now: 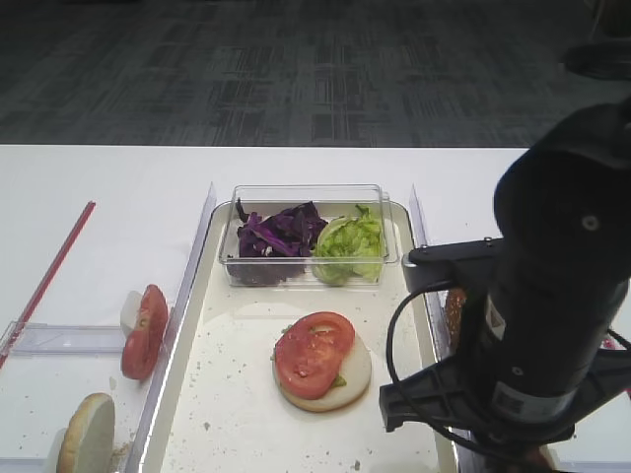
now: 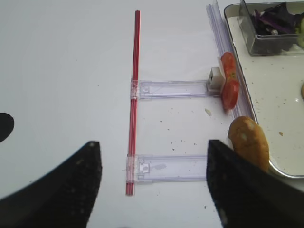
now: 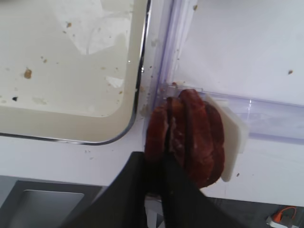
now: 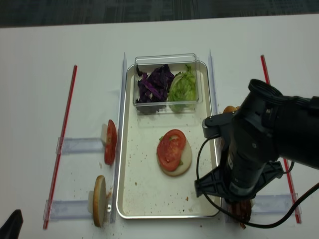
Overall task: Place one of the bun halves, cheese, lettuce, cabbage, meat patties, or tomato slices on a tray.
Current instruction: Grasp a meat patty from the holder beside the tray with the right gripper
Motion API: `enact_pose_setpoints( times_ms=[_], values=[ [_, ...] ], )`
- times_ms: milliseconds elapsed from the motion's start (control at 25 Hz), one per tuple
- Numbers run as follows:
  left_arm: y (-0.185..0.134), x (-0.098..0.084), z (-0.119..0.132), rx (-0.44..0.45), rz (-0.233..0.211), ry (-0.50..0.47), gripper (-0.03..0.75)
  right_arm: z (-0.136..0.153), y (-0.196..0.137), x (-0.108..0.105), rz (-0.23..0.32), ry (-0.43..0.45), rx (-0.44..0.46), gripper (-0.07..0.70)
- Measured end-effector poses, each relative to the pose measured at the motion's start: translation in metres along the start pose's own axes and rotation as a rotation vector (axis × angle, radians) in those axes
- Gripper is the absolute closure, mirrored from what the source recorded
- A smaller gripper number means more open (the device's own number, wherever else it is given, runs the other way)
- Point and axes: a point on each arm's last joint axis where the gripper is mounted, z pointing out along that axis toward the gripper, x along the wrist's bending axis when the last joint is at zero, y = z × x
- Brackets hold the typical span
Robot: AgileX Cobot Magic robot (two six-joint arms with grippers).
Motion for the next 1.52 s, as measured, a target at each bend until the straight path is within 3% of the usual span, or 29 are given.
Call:
enact_pose_setpoints(
  times_ms=[920, 1520],
  values=[
    [0.0, 0.0, 0.0, 0.0, 0.0, 0.0, 0.278, -0.027, 0.002, 0.002, -0.006, 0.046, -0.078, 0.513],
    [0.0, 0.0, 0.0, 0.0, 0.0, 0.0, 0.278, -0.036, 0.004, 0.0, -0.026, 0.015, -0.095, 0.513]
  ],
)
